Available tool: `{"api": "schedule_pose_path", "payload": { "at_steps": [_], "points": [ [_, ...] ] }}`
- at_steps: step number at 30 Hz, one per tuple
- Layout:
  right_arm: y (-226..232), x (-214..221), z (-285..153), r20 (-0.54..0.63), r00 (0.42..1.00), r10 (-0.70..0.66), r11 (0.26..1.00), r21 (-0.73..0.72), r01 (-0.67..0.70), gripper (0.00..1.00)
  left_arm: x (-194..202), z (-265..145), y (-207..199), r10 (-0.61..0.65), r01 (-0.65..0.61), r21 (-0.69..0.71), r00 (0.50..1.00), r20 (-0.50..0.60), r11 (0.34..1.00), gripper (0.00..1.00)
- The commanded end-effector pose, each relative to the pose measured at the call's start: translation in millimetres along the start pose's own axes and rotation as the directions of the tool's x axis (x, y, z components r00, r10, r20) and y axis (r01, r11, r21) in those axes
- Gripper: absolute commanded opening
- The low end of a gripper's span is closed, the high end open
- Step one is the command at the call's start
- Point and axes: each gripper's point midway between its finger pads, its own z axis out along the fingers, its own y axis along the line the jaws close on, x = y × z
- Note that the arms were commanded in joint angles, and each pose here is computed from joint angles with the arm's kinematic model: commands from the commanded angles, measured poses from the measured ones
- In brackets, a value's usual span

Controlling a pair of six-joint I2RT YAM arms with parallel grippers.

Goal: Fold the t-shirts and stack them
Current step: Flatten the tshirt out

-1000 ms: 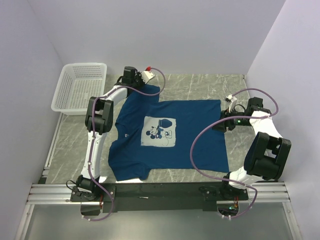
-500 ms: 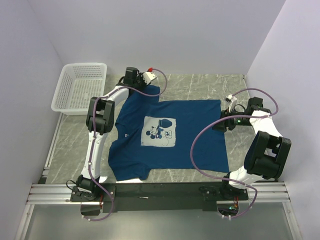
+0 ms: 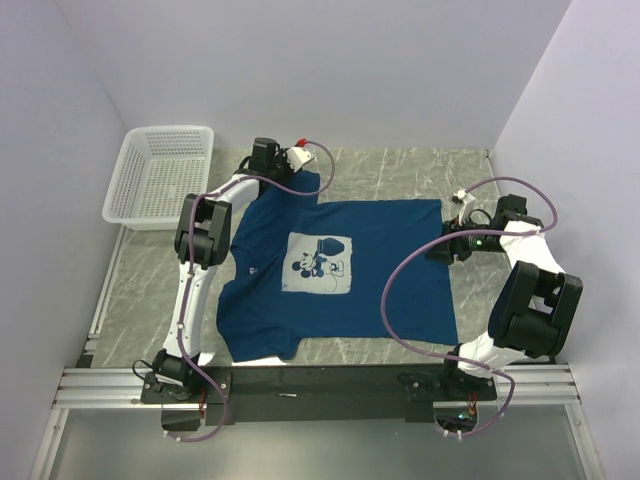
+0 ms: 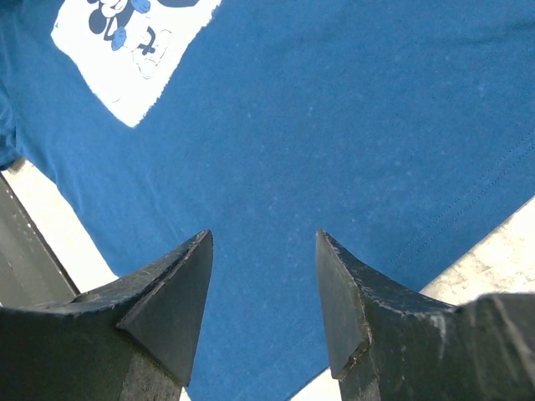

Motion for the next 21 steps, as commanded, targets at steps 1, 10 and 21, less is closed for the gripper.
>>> {"api": "schedule_pose_path", "payload": {
  "at_steps": [1, 10, 21],
  "points": [
    [-2, -15, -6, 0.033, 0.999, -0.031, 1.0, -0.002, 0.031, 0.59, 4, 4, -4, -0.003, 0.003, 0.002, 1.0, -0.005, 1.0, 0.36],
    [-2, -16, -7, 0.036, 0.999, -0.03, 1.0, -0.001, 0.03, 0.59, 7, 4, -2, -0.003, 0.003, -0.012, 1.0, -0.017, 1.0, 0.16],
    [-3, -16, -8, 0.04, 0.999, -0.031, 1.0, 0.003, 0.031, 0.59, -48, -18, 29, -0.004, 0.007, -0.032, 0.996, 0.094, 0.999, 0.0]
  ]
}}
